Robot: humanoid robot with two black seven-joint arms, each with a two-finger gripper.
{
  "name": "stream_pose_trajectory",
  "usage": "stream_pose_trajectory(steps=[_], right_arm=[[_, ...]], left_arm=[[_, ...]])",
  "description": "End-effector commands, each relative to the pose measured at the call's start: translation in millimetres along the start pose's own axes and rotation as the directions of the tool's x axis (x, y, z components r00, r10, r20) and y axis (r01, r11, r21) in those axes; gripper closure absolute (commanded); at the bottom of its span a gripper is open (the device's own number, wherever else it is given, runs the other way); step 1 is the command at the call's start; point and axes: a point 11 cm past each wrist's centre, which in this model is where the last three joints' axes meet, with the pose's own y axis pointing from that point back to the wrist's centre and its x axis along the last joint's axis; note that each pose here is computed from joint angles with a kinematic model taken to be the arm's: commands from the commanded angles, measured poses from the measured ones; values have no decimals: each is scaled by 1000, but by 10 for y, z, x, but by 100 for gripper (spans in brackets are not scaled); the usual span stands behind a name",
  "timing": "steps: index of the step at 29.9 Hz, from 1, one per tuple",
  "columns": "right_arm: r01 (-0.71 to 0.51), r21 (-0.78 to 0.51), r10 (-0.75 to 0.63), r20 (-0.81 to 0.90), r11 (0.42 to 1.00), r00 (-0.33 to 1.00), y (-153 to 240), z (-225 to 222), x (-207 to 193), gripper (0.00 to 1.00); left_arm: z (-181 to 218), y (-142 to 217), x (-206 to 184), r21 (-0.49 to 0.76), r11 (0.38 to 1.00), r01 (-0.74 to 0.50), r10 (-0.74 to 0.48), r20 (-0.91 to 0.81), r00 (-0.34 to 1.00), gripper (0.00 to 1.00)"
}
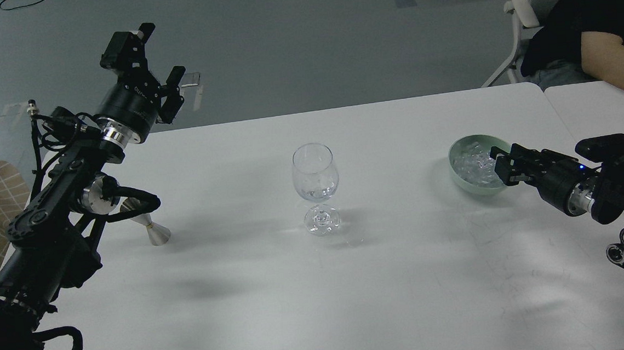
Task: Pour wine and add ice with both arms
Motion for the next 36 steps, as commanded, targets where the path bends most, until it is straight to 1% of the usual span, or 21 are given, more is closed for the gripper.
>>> stream_pose_trajectory(steps=[1, 7, 21, 36], right_arm=[[-1, 2, 1, 9, 1000, 1000, -49, -33, -23, 53], [1, 21, -2, 27, 1000, 1000, -102, -136, -68, 53], [5, -5, -5, 30, 1000, 1000, -144, -74, -107, 52], [12, -3, -12, 39, 1000, 999, -191, -116, -165, 52]], left_arm=[[-3, -2, -7, 0, 1000, 2, -2, -2, 1000, 2], [-6, -4, -13, 0, 1000, 3, -3, -3, 1000, 2], [2, -8, -33, -3, 1000, 10, -10, -4, 1000, 2], [1, -10, -39, -5, 1000, 10, -10, -7, 1000, 2]])
